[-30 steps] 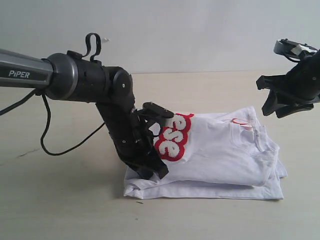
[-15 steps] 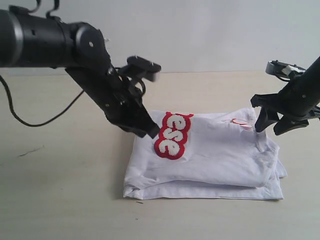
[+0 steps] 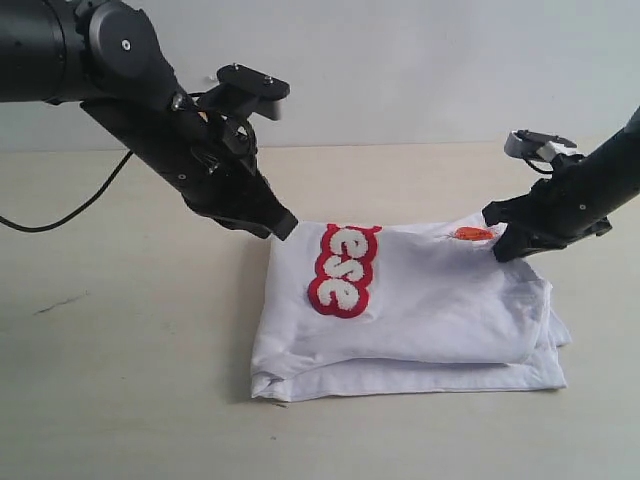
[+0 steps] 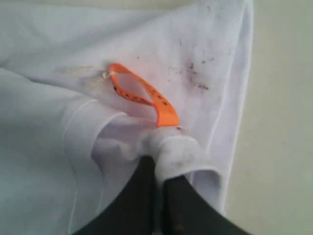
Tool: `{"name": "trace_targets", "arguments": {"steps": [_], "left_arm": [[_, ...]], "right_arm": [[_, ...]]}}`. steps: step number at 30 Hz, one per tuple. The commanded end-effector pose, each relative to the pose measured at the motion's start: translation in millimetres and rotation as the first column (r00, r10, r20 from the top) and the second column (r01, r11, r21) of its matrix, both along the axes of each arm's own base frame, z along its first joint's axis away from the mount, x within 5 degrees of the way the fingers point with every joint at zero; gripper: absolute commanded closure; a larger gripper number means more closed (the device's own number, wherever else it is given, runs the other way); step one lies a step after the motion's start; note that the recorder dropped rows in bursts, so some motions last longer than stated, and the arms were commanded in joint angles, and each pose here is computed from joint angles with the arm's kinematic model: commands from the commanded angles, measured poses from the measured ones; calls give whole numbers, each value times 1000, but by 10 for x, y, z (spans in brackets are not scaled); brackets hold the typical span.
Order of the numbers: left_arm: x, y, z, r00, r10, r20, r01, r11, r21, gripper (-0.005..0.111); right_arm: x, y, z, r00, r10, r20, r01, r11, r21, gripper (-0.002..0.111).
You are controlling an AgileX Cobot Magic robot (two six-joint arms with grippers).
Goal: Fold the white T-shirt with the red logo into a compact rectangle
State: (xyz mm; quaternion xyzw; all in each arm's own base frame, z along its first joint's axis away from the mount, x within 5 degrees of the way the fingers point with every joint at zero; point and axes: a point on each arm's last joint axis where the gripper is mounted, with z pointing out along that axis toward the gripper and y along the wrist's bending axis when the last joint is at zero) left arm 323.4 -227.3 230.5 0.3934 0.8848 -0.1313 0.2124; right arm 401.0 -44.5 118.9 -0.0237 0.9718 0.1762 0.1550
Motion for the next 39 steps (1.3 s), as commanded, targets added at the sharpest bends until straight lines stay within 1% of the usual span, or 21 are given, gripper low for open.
{"name": "trace_targets", "arguments": {"steps": [1,2,4,6,8,11,17,18,20,22,23,24,25,28,29,33,36,39], "left_arm": [[28,29,6,999,-12,41,11,1000,24,107],[38,33,9,999,-8,49,7,1000,21,107],[57,51,12,999,1,53,-2,1000,16,107],[97,114,11,999,24,48,-25,1000,15,107],[116,149,10,998,46,40,-47,999,11,107],[131,184,7,997,69,26,-69,998,9,107],[125,185,5,997,69,18,-69,998,9,107],[119,183,4,997,70,10,-70,997,7,107],[102,178,0,997,73,-13,-73,997,1,107],[80,175,-5,997,64,-37,-64,998,2,107],[70,176,-9,997,60,-47,-60,998,5,107],[63,179,-12,997,58,-54,-58,998,9,107],[57,180,-14,997,56,-61,-56,998,12,107],[37,187,-22,997,32,-75,-30,999,27,107],[30,187,-24,996,29,-82,-27,999,29,107],[-15,210,-92,993,24,-113,-18,999,47,107],[-33,227,-144,994,12,-112,-5,998,60,107],[-23,224,-141,995,15,-102,-9,998,56,107]], "right_arm": [[132,15,471,955,148,256,-131,988,-84,108],[152,42,594,928,183,326,-163,983,-87,108],[169,68,709,891,215,400,-192,977,-97,108],[229,17,744,875,176,450,-127,983,-136,108],[275,-46,712,875,134,466,-59,983,-172,105],[315,-127,639,884,76,462,25,978,-209,95],[329,-142,536,894,71,442,29,976,-216,69],[329,-142,536,894,71,442,29,976,-216,66],[325,-141,563,894,57,445,41,977,-207,65],[317,-131,583,900,15,437,66,983,-169,66],[304,-113,584,907,0,421,65,988,-141,68],[285,-85,575,917,8,400,43,992,-118,73],[268,-61,544,926,24,376,16,995,-102,80],[195,-18,360,953,136,272,-110,988,-107,106],[180,-17,292,960,147,239,-125,987,-105,108],[153,38,26,982,144,126,-134,987,-88,108],[127,180,-147,976,214,44,-206,970,-132,108],[101,348,-262,960,278,-24,-278,944,-179,108]]}}
